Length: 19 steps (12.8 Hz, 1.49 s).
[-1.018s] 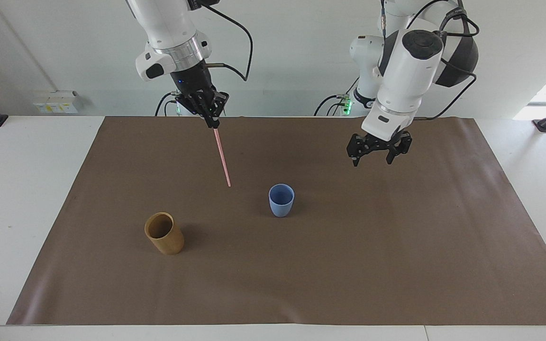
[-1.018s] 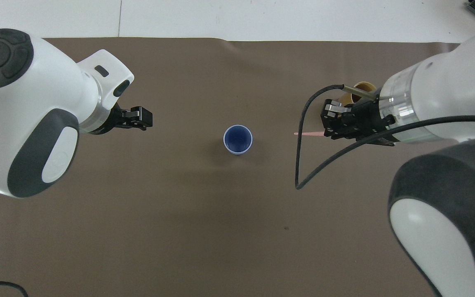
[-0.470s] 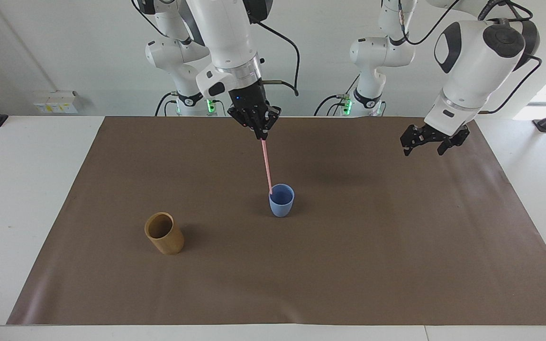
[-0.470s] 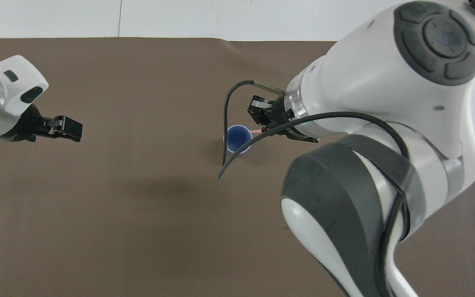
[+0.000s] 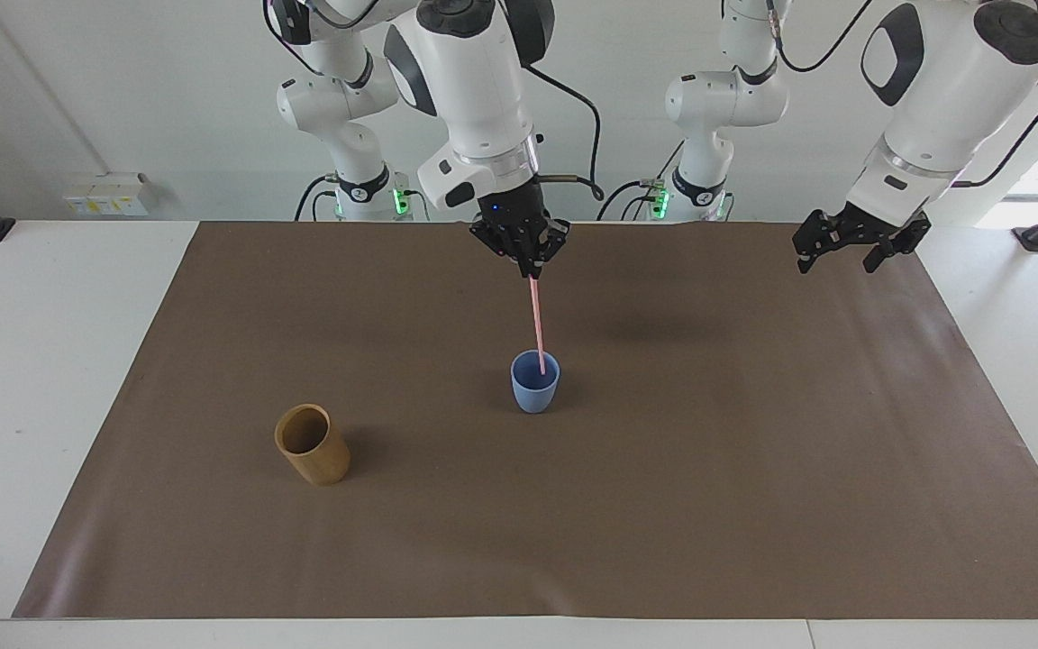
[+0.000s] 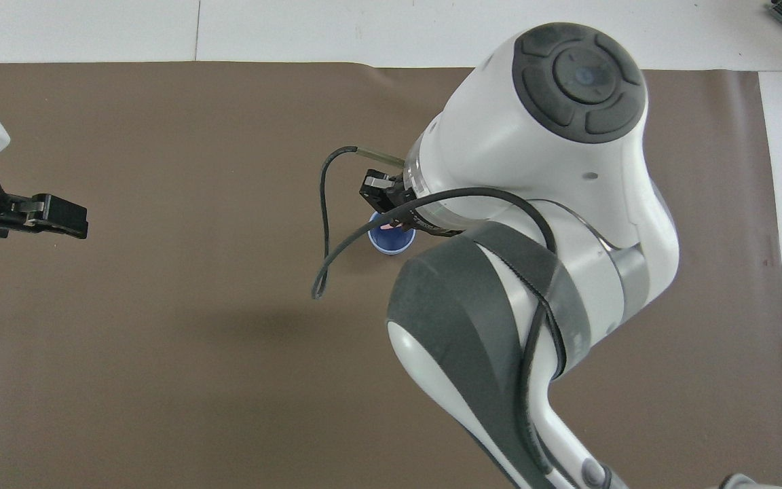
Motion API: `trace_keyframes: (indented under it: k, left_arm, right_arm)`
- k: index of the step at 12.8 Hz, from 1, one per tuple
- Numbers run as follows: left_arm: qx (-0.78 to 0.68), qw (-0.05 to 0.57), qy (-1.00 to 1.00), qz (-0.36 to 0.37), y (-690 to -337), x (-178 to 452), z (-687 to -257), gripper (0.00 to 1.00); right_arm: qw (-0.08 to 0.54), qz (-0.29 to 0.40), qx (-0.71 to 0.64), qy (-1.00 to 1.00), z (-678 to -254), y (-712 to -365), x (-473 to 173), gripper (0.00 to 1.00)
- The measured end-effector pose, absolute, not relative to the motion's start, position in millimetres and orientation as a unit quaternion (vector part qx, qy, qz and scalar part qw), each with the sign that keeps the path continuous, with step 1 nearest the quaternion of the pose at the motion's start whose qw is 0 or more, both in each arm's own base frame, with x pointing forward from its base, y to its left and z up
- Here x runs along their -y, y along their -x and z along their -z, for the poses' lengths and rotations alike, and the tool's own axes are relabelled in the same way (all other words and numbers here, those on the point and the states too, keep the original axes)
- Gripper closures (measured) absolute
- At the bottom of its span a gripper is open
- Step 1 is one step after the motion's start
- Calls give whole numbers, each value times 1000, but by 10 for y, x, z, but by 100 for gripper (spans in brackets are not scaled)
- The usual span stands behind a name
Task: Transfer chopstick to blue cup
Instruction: 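Lower the pink stick into the blue cup and open the right gripper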
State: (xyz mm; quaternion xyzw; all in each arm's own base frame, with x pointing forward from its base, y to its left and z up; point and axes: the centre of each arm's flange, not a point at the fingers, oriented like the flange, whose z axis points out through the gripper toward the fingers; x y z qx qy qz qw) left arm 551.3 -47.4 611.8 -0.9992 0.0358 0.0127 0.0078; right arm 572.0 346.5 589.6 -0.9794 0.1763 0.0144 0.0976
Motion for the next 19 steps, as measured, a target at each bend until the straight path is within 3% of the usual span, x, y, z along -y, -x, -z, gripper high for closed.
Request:
trace_keyframes:
  k: [4, 10, 12, 13, 18, 19]
  left_arm:
    - [-36, -1, 999, -9, -5391, 481, -6543, 0]
    - [-35, -2, 999, -2, -5278, 440, -6741, 0]
    - [-34, -2, 999, -2, -5255, 421, -6764, 0]
    - [-32, -2, 999, -2, -5256, 404, -6763, 0]
    - [-30, -2, 1000, -2, -5257, 382, -6762, 0]
    - [-30, -2, 1000, -2, -5257, 381, -6762, 0]
  right_arm:
    - [80, -10, -168, 982, -5760, -5745, -3493, 90]
    - [75, -15, -167, 983, -5505, -5746, -3496, 90]
    - [76, -13, -167, 983, -5516, -5727, -3485, 82]
    - [78, -10, -167, 983, -5535, -5727, -3485, 74]
    - [77, 4, -170, 982, -5605, -5753, -3428, 7]
    - [76, 19, -174, 982, -5712, -5775, -3338, 0]
